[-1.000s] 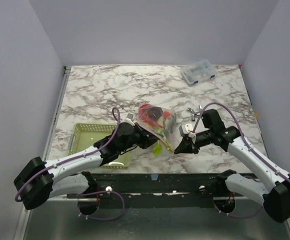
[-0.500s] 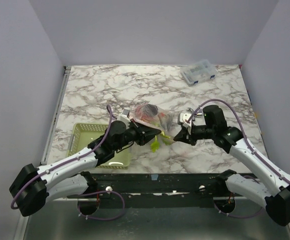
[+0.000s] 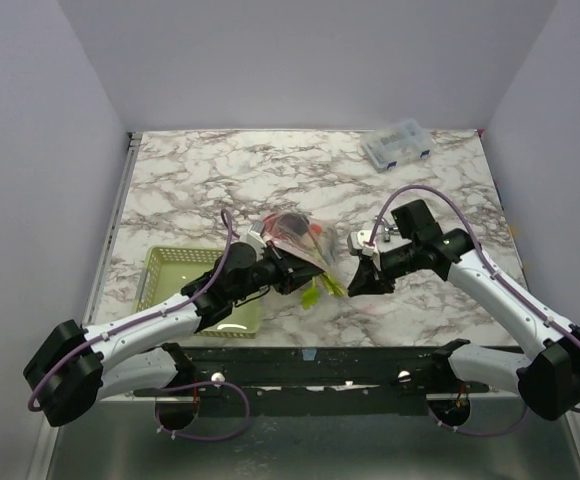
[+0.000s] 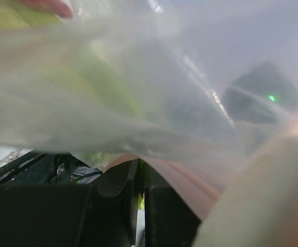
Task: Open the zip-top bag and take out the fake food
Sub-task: Pick up the fake vegetable from the zipper food storage bag.
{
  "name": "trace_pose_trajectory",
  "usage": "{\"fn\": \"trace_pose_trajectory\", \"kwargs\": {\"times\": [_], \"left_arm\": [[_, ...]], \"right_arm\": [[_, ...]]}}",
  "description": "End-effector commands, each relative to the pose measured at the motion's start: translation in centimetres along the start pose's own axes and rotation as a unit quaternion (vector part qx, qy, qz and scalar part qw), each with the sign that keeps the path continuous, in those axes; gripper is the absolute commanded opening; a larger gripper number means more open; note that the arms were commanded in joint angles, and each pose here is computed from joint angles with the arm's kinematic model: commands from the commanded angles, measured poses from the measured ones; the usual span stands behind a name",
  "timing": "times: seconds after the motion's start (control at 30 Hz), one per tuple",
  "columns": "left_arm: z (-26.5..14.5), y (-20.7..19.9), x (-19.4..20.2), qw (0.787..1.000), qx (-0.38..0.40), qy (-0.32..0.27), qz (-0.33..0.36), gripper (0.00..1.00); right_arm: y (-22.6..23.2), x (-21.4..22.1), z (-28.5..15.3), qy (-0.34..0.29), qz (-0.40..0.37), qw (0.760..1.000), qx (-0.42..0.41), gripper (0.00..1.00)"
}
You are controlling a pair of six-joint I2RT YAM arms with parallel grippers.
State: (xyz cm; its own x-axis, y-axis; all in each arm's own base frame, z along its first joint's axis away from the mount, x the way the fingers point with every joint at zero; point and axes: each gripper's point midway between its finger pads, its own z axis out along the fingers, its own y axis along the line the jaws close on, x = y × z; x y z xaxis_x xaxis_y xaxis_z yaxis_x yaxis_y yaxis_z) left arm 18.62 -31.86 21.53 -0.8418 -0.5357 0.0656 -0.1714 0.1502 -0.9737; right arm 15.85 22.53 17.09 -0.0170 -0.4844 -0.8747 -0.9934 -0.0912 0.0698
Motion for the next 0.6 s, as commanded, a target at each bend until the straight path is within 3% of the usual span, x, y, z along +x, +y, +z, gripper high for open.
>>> {"fn": "trace_pose_trajectory", "kwargs": {"times": [0.0, 0.23, 0.57], "left_arm": [[1.1, -3.3, 0.1, 0.998, 0.045, 0.006, 0.032, 0.00], [1.8, -4.1, 0.5, 0.998, 0.053, 0.019, 0.036, 0.00], [0.2, -4.6, 0.9, 0.996, 0.069, 0.032, 0.035, 0.00]], "right_arm": [[2.1, 0.1, -0.2, 0.001, 0.003, 0.999, -0.047, 0.21], [-0.4, 0.1, -0.5, 0.013, -0.006, 0.999, 0.031, 0.41], [-3.2, 0.5, -0.7, 0.018, 0.014, 0.994, 0.110, 0.42]]}}
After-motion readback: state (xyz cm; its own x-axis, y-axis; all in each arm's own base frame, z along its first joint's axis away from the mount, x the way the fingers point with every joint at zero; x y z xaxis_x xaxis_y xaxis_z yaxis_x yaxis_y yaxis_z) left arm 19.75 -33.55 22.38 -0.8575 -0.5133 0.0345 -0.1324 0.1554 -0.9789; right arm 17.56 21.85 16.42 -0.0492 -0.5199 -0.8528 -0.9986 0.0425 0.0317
